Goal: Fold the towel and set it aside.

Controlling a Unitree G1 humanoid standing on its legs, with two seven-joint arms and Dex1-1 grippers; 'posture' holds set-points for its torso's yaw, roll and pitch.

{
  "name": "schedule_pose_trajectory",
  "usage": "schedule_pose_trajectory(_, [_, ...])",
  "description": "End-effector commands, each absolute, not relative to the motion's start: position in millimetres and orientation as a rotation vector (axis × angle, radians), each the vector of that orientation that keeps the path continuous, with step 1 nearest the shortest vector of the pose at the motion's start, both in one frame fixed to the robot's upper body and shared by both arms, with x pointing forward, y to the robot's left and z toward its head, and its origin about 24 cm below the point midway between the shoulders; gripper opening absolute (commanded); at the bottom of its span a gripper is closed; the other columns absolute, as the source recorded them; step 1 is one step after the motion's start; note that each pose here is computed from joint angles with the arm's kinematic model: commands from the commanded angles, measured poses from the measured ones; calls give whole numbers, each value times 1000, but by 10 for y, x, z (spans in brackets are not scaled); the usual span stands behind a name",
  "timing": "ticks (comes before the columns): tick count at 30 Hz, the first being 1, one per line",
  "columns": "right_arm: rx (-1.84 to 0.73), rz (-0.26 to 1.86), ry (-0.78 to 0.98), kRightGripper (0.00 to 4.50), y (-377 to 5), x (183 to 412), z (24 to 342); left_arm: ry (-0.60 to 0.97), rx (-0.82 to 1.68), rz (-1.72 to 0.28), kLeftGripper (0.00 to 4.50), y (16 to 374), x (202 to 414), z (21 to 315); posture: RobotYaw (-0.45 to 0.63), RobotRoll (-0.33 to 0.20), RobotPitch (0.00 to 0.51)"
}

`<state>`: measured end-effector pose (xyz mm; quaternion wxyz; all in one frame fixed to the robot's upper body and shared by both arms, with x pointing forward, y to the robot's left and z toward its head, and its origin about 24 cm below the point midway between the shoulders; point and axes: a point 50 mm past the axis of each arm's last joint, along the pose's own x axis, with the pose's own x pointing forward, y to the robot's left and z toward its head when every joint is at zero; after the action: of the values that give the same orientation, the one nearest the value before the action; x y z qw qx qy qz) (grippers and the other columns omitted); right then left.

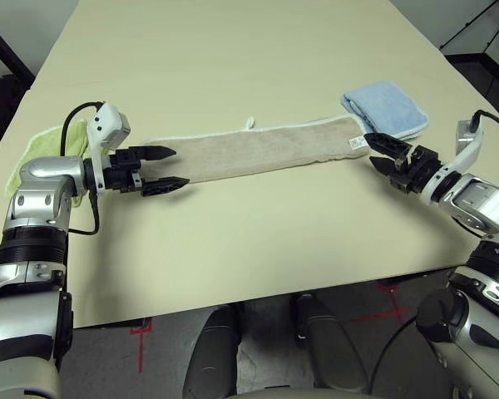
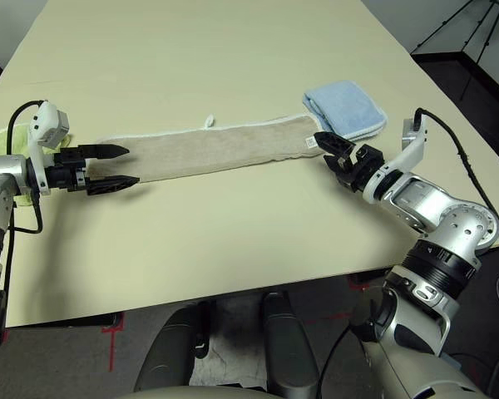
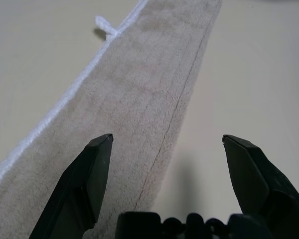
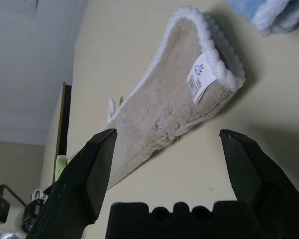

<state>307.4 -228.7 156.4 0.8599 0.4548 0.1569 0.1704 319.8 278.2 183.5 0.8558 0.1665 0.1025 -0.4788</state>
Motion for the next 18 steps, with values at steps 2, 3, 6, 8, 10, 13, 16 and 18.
schedule_pose_trajectory(2, [955,290,350,4494,-2287,3142,1489,226,365,-1006,4453,2802,3176,1849,-24,0,247])
schedule_pose_trajectory(3, [958,281,349,4494,-2288,3160,1482,225,366,-1005,4453,2804,3177,1850,-24,0,248])
schedule_pose_trajectory(6, [953,236,341,4494,-2306,3232,1451,223,367,-1003,4453,2805,3180,1858,-25,0,247])
schedule_pose_trajectory(8, [960,224,325,4494,-2307,3288,1444,222,368,-1002,4453,2803,3183,1863,-25,0,246])
schedule_pose_trajectory(10, [970,225,312,4494,-2275,3367,1441,225,368,-1003,4453,2798,3184,1859,-24,0,244])
schedule_pose_trajectory(13, [974,242,297,4494,-2235,3455,1461,229,372,-1004,4453,2801,3180,1844,-24,0,241])
schedule_pose_trajectory(16, [972,246,284,4494,-2223,3522,1482,216,358,-1017,4453,2811,3161,1829,-19,0,237])
schedule_pose_trajectory(18, [966,249,285,4494,-2223,3538,1477,203,337,-1026,4453,2811,3150,1831,-18,0,234])
